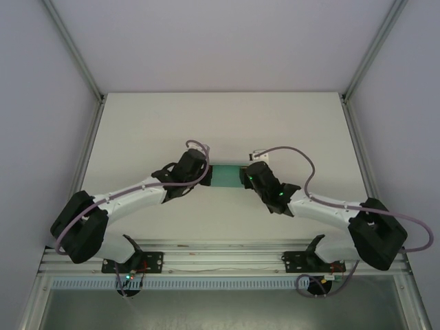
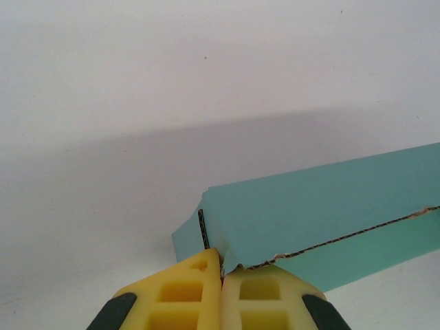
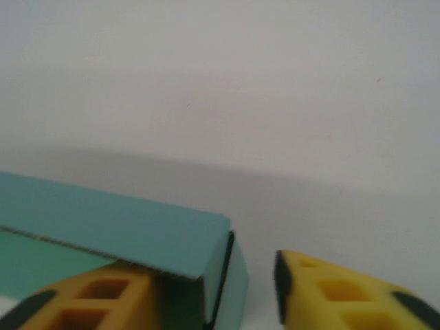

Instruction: Assemble paper box

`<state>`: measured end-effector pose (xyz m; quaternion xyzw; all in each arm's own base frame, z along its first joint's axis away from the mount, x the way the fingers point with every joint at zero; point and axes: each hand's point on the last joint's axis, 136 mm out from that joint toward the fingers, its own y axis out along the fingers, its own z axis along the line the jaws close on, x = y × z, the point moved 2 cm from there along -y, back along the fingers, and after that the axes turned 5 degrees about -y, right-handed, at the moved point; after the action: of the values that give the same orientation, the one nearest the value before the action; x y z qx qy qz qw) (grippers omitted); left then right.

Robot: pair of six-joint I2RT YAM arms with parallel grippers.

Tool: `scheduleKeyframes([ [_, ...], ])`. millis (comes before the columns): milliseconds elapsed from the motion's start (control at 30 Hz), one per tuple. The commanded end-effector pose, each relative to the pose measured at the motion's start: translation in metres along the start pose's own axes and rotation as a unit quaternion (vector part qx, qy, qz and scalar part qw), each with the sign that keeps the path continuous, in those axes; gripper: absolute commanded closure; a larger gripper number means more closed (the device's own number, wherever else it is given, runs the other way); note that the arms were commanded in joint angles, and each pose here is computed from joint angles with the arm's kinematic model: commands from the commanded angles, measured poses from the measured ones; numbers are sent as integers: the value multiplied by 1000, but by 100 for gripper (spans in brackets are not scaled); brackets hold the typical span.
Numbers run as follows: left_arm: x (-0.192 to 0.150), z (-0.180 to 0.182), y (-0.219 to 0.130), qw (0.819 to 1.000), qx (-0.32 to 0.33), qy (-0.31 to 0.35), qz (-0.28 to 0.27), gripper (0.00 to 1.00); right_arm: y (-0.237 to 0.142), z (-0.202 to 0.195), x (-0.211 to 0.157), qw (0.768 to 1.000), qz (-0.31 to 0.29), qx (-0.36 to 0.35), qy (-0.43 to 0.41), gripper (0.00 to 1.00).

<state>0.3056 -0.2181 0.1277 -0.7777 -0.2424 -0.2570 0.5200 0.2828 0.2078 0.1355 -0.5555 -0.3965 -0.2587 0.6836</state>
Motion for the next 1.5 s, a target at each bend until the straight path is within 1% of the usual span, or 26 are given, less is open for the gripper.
scheduleKeyframes([
  [0,-68,38,9,991,72,26,114,100,-19,1,5,1000,22,8,21,33],
  [67,-67,35,8,992,63,26,106,100,-27,-2,17,999,9,10,45,23],
  [167,-61,37,4,993,71,28,90,100,-31,-6,34,997,-10,12,81,15],
  [200,-60,37,2,993,72,30,86,100,-30,-10,40,996,-15,10,91,14],
  [300,-58,36,0,994,70,36,79,100,-23,-21,54,992,-15,-4,122,14],
  [367,-54,37,-2,994,76,41,70,100,-13,-23,52,992,9,-5,127,17],
  [433,-50,34,-3,994,73,48,65,100,-4,-25,45,990,36,-15,132,20],
  [467,-47,33,-4,994,72,47,62,100,1,-25,40,990,54,-15,131,24],
  [567,-40,27,-8,995,62,54,53,100,9,-27,25,987,77,-23,136,30],
  [700,-36,20,-10,996,42,55,47,100,16,-25,6,986,89,-12,143,31],
  [733,-35,18,-11,997,36,55,44,94,20,-28,-1,986,88,-18,144,32],
  [767,-33,16,-11,997,33,55,39,91,23,-29,-7,986,88,-18,141,35],
  [833,-30,12,-13,997,22,59,34,90,29,-31,-18,987,87,-21,136,36],
  [867,-28,11,-14,998,19,59,32,87,32,-32,-23,987,88,-22,132,37],
  [900,-26,7,-17,998,10,59,30,81,34,-33,-28,988,87,-21,125,37],
  [1033,-20,-9,-36,997,-38,63,32,33,41,-31,-42,987,91,-13,129,37],
  [1067,-19,-11,-42,996,-45,67,36,25,42,-31,-44,988,91,-11,127,37],
  [1100,-18,-9,-48,996,-42,64,35,14,42,-31,-46,988,93,-11,127,37],
  [1133,-18,-7,-55,997,-40,61,32,0,42,-32,-47,988,93,-12,125,37],
  [1200,-12,0,-67,998,-22,51,18,0,41,-32,-50,989,90,-8,116,37],
  [1300,7,15,-84,1000,22,-1,-21,0,37,-31,-53,993,77,1,88,36],
  [1367,19,13,-88,999,11,-33,-29,0,35,-31,-54,996,65,5,64,36],
  [1467,31,9,-80,997,-14,-68,-18,0,34,-31,-52,998,53,0,27,36],
])
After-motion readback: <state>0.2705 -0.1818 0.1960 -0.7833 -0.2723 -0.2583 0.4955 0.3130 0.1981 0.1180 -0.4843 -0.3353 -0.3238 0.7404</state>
